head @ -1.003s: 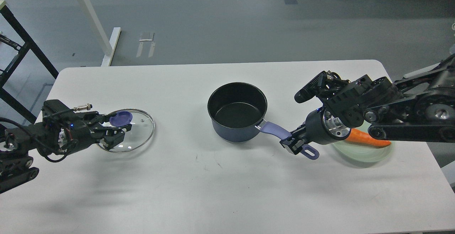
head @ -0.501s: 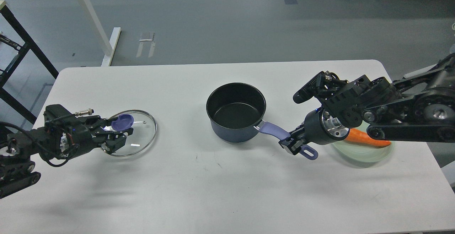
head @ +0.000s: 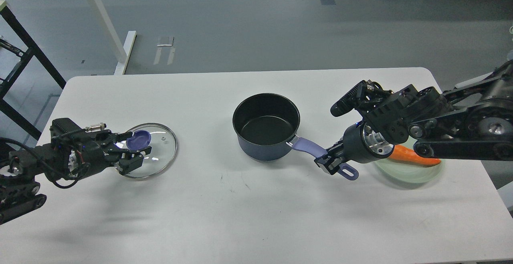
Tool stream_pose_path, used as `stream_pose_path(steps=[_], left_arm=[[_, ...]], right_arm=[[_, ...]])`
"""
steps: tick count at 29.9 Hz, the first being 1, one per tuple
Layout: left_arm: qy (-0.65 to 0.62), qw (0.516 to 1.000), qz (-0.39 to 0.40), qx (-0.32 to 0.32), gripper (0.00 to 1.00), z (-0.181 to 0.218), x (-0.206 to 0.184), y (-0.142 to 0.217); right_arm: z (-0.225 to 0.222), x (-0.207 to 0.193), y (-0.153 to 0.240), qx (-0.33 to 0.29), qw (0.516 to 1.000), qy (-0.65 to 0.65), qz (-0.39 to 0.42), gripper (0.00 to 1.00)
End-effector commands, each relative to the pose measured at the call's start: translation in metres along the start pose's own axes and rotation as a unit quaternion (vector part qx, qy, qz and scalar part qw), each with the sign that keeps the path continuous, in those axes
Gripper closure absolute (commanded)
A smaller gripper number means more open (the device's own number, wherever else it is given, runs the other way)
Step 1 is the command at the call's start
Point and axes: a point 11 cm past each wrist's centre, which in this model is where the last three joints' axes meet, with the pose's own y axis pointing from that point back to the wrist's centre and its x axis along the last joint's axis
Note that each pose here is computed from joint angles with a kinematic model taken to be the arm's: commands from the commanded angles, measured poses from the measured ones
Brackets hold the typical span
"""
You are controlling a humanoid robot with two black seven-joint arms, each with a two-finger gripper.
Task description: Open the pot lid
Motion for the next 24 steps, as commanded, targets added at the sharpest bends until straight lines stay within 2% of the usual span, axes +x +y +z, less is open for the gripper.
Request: stream_pose_path(steps=[1,3,6,13,17,19,24], left_arm=[[0.002,1.000,0.009,0.001,0.17,-0.001,0.007,-0.001],[0.005,1.000,0.019,-0.001,0.08,-0.002,0.014,-0.002],[0.028,0.998,0.051,-0.010,0.02,-0.006,0.036,-0.001],[0.107,0.987,0.116,0.028,0.01,-0.023,0.071,0.001],[0.152,0.976,0.148,0.046,0.01,-0.034,0.088,0.005],[0.194,0.965,0.165,0.055,0.01,-0.039,0.098,0.007],[0.314,0.925,0.202,0.069,0.01,-0.053,0.117,0.010]], right_arm=[[0.000,0.000,0.000,0.000,1.000,-0.001,0.000,0.73],[0.001,-0.001,0.000,0.000,1.000,-0.003,0.000,0.70],[0.001,-0.001,0.000,0.001,1.000,-0.003,0.001,0.52],[0.001,0.001,0.002,0.004,1.000,-0.007,0.006,0.24],[0.002,0.013,0.011,0.010,0.999,-0.025,0.031,0.14],[0.001,0.022,0.018,0.018,0.998,-0.041,0.051,0.03],[0.007,0.050,0.046,0.031,0.989,-0.084,0.114,0.03]])
